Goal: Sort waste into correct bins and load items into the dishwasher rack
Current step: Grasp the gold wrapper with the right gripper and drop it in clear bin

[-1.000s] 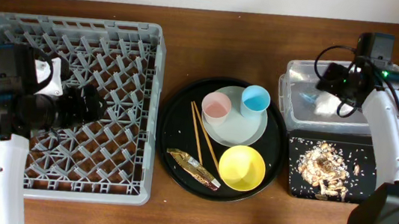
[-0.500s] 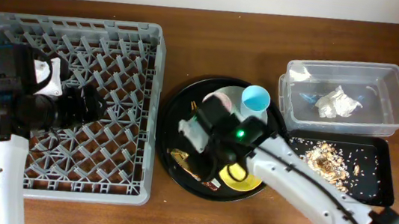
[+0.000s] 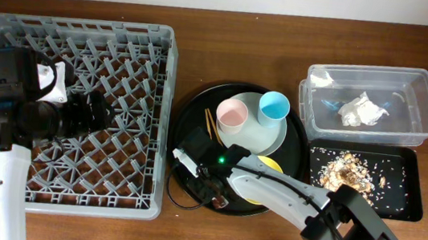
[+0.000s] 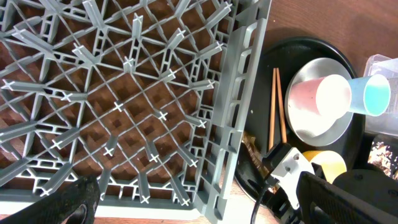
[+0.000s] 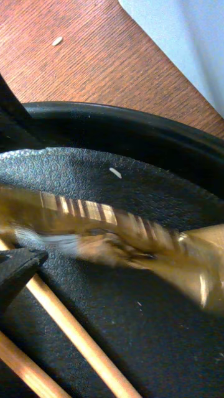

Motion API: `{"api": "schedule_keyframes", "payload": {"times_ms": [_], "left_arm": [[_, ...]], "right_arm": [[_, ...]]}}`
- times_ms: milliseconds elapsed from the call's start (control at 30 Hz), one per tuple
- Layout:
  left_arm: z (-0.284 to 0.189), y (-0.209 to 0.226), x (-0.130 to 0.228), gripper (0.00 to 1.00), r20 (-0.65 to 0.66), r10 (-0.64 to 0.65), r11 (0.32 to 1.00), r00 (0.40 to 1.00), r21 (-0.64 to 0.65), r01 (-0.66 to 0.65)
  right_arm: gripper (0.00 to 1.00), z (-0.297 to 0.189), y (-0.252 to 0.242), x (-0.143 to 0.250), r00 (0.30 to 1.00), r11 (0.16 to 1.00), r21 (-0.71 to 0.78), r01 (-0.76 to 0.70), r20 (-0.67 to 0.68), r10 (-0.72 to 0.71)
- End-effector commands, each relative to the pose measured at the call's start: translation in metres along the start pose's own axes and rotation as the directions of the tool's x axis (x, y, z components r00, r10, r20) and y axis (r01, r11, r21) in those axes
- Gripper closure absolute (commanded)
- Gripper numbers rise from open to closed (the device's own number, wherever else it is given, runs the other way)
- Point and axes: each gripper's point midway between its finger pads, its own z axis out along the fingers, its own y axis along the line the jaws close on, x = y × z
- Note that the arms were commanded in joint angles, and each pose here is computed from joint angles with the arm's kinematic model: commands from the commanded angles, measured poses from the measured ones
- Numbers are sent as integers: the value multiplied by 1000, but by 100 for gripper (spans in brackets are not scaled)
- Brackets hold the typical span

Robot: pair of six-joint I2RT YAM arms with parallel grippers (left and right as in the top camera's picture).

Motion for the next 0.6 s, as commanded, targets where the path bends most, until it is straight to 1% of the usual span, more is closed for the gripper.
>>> {"api": "schedule_keyframes", "payload": {"times_ms": [0, 33, 67, 100, 133, 167, 200, 233, 267, 300, 333, 367, 400, 433, 467, 500, 533, 567], "left_arm": [[-6, -2, -2, 1, 23, -3, 1000, 1000, 3, 3], [-6, -2, -2, 1, 22, -3, 1000, 1000, 4, 3], [-6, -2, -2, 1, 22, -3, 1000, 1000, 4, 3], [-6, -2, -2, 1, 22, -3, 1000, 1000, 4, 3], [-6, -2, -2, 1, 22, -3, 1000, 1000, 3, 3], [-6, -2, -2, 1, 22, -3, 1000, 1000, 4, 3], [-6, -2, -2, 1, 22, -3, 1000, 1000, 4, 3], [-6, -2, -2, 1, 22, -3, 1000, 1000, 4, 3], [-6, -2, -2, 1, 22, -3, 1000, 1000, 3, 3], [-6, -2, -2, 1, 23, -3, 1000, 1000, 3, 3], [-6, -2, -2, 1, 22, -3, 1000, 1000, 4, 3], [-6, -2, -2, 1, 22, -3, 1000, 1000, 4, 3], [-6, -2, -2, 1, 22, -3, 1000, 1000, 4, 3], [-6, -2, -2, 1, 22, -3, 1000, 1000, 4, 3], [-6, -2, -2, 1, 22, -3, 1000, 1000, 4, 3], [-6, -2, -2, 1, 22, -3, 1000, 1000, 3, 3], [-6, -2, -2, 1, 22, -3, 1000, 1000, 4, 3], [-6, -2, -2, 1, 22, -3, 1000, 1000, 4, 3]], "right_arm": [[61, 11, -6, 6, 1000, 999, 47, 11, -25, -9], [72, 12, -6, 6, 1000, 999, 46, 11, -27, -10], [87, 10, -6, 4, 1000, 999, 46, 11, -24, -9], [96, 2, -5, -2, 1000, 999, 46, 11, -19, -10], [96, -24, -5, -21, 1000, 999, 49, 7, 15, -8], [96, -54, -8, -45, 997, 997, 75, 6, 78, -11], [96, -103, -37, -77, 981, 981, 180, -73, 193, 38], [96, -126, -69, -84, 961, 949, 254, -188, 249, 123], [96, -144, -119, -79, 918, 892, 291, -344, 305, 255], [96, -150, -144, -72, 885, 855, 293, -427, 330, 329], [96, -159, -189, -55, 811, 776, 287, -562, 375, 449], [96, -171, -237, -32, 710, 667, 278, -691, 430, 557], [96, -185, -283, -3, 611, 564, 260, -784, 481, 629], [96, -194, -317, 26, 515, 457, 247, -855, 517, 684], [96, -197, -344, 53, 428, 367, 223, -903, 537, 727], [96, -193, -360, 71, 374, 337, 170, -926, 530, 761], [96, -186, -373, 88, 337, 300, 157, -941, 517, 787], [90, -179, -383, 101, 313, 269, 160, -950, 510, 801]]}}
